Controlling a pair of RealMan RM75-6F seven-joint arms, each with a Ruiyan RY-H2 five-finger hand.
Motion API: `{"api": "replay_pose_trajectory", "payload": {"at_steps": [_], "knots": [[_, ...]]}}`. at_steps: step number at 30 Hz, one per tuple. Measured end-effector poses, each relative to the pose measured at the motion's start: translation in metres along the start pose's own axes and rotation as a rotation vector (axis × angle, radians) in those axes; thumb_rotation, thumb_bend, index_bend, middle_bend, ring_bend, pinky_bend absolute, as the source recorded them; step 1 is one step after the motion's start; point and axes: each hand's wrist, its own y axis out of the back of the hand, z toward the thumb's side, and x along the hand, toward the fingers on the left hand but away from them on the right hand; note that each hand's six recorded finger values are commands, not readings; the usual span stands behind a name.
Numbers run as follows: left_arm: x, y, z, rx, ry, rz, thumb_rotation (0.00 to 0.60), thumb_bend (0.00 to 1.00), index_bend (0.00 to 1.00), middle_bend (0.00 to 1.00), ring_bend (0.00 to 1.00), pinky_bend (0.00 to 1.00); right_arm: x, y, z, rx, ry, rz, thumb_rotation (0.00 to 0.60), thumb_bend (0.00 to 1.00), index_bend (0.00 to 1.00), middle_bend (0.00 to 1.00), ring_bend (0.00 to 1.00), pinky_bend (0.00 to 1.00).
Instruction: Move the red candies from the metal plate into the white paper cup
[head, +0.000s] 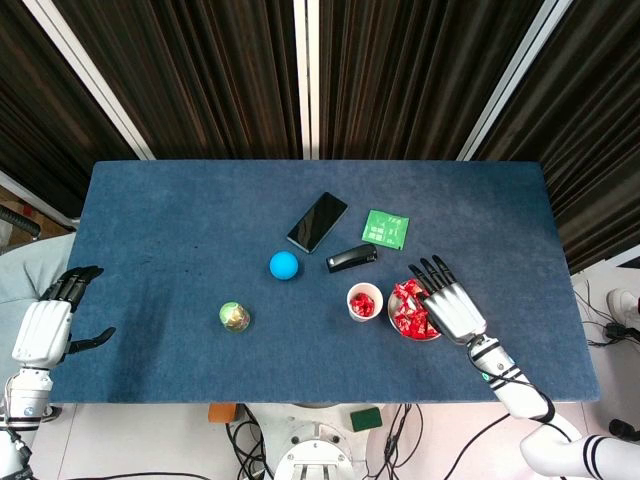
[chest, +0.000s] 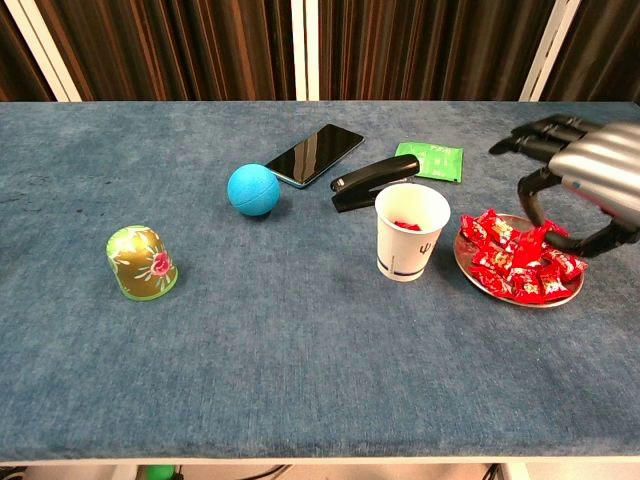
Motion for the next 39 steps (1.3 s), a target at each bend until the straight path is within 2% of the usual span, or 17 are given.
{"api": "replay_pose_trajectory", "payload": {"at_steps": [5, 11, 17, 24, 28, 32, 35, 36, 39], "knots": [[0.0, 0.0, 0.0, 0.0, -0.001, 0.0, 0.6, 0.12, 0.16, 0.14, 0.1, 0.24, -0.001, 0.025, -0.007, -0.008, -0.015, -0.076, 0.6, 0.45, 0.76, 0.07, 0.0, 0.0], [0.0, 0.0, 0.001, -0.002, -0.002, 0.002, 0.6, 0.12, 0.16, 0.14, 0.1, 0.24, -0.016, 0.055, -0.002, -0.007, 0.0, -0.153, 0.6, 0.44, 0.76, 0.07, 0.0, 0.0], [0.0, 0.001, -0.002, -0.005, 0.004, 0.006, 0.6, 0.12, 0.16, 0.14, 0.1, 0.24, -0.038, 0.065, 0.016, 0.031, 0.052, -0.148, 0.6, 0.44, 0.76, 0.07, 0.0, 0.0], [0.0, 0.002, -0.005, -0.011, 0.008, 0.011, 0.6, 0.12, 0.16, 0.14, 0.1, 0.24, -0.063, 0.063, 0.049, 0.066, 0.115, -0.119, 0.6, 0.44, 0.76, 0.07, 0.0, 0.0], [0.0, 0.003, -0.006, -0.013, 0.009, 0.012, 0.6, 0.12, 0.16, 0.14, 0.1, 0.24, -0.068, 0.06, 0.058, 0.078, 0.129, -0.11, 0.6, 0.43, 0.75, 0.07, 0.0, 0.0], [0.0, 0.003, -0.008, -0.015, 0.011, 0.014, 0.6, 0.12, 0.16, 0.14, 0.1, 0.24, -0.07, 0.058, 0.061, 0.087, 0.136, -0.095, 0.6, 0.42, 0.66, 0.06, 0.0, 0.0], [-0.001, 0.003, -0.008, -0.015, 0.009, 0.012, 0.6, 0.12, 0.16, 0.14, 0.1, 0.24, -0.069, 0.055, 0.061, 0.092, 0.136, -0.079, 0.6, 0.41, 0.52, 0.04, 0.0, 0.0], [-0.001, 0.003, -0.008, -0.014, 0.009, 0.011, 0.6, 0.12, 0.16, 0.14, 0.1, 0.24, -0.069, 0.055, 0.061, 0.091, 0.136, -0.073, 0.6, 0.4, 0.44, 0.04, 0.0, 0.0], [-0.001, 0.004, -0.008, -0.013, 0.009, 0.011, 0.6, 0.12, 0.16, 0.14, 0.1, 0.24, -0.069, 0.053, 0.063, 0.086, 0.14, -0.06, 0.6, 0.37, 0.32, 0.03, 0.0, 0.0]]}}
